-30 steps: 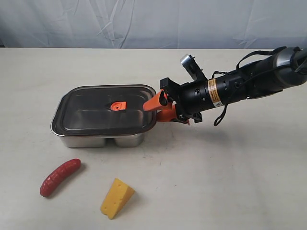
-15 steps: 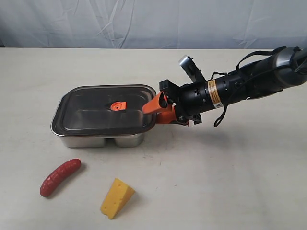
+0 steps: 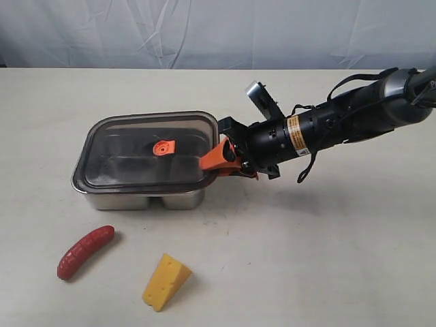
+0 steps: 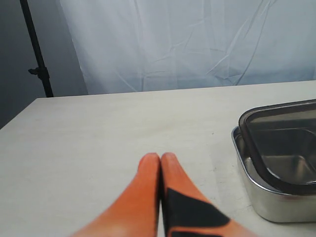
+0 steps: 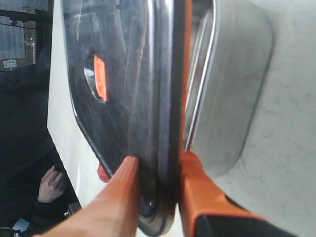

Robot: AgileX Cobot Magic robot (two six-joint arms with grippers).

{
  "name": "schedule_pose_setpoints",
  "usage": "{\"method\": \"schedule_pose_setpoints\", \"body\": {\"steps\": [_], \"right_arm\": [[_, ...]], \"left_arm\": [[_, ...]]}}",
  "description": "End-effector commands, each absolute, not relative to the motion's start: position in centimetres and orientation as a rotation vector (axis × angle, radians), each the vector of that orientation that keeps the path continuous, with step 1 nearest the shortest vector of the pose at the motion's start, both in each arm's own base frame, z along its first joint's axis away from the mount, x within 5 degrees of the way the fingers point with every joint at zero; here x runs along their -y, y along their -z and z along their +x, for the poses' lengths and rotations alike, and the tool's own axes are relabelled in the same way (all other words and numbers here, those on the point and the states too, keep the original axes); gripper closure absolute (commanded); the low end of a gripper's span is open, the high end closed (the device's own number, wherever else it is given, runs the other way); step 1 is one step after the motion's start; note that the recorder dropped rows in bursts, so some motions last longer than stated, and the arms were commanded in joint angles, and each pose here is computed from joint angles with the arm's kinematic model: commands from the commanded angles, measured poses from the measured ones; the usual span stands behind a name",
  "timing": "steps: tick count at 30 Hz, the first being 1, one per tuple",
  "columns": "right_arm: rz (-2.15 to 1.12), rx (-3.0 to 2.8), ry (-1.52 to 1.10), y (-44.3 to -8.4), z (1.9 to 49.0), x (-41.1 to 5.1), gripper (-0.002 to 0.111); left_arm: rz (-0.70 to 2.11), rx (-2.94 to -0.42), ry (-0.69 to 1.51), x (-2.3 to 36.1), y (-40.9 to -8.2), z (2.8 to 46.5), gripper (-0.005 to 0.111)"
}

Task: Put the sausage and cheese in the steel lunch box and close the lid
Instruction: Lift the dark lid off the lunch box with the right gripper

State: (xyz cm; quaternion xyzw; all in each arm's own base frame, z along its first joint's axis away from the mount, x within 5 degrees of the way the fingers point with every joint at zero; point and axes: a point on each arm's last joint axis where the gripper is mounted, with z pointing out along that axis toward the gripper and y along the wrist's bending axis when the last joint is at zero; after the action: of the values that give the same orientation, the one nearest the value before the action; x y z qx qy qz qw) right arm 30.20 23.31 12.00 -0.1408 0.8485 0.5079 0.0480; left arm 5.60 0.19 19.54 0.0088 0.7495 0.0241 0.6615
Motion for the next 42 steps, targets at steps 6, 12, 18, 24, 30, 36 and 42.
{"method": "schedule_pose_setpoints", "body": {"steps": [6,12,18,24,30,36,42], "right_arm": [[-0.412,-2.56,-1.654,-13.4,30.5,-22.4,0.101],[-0.373,-2.481,-1.628,-15.7,31.7,-20.3,0.109],[-0.37,-2.408,-1.59,-18.2,32.3,-18.7,0.109],[-0.485,-2.32,-1.416,-22.3,32.5,-15.9,0.109],[-0.475,-2.104,-1.124,-29.0,32.2,-13.8,0.109],[-0.55,-1.866,-0.71,-33.7,31.7,-11.9,0.109],[-0.852,-1.65,-0.258,-34.8,31.8,-10.9,0.109]], "left_arm": [[0.012,-1.688,-0.055,-0.2,-19.5,5.6,0.107],[0.012,-1.688,-0.055,-0.2,-19.5,5.6,0.107],[0.012,-1.688,-0.055,-0.2,-19.5,5.6,0.107],[0.012,-1.688,-0.055,-0.2,-19.5,5.6,0.107],[0.012,-1.688,-0.055,-0.2,-19.5,5.6,0.107],[0.01,-1.688,-0.052,-0.2,-19.5,5.6,0.107],[0.01,-1.688,-0.052,-0.2,-19.5,5.6,0.107]]}}
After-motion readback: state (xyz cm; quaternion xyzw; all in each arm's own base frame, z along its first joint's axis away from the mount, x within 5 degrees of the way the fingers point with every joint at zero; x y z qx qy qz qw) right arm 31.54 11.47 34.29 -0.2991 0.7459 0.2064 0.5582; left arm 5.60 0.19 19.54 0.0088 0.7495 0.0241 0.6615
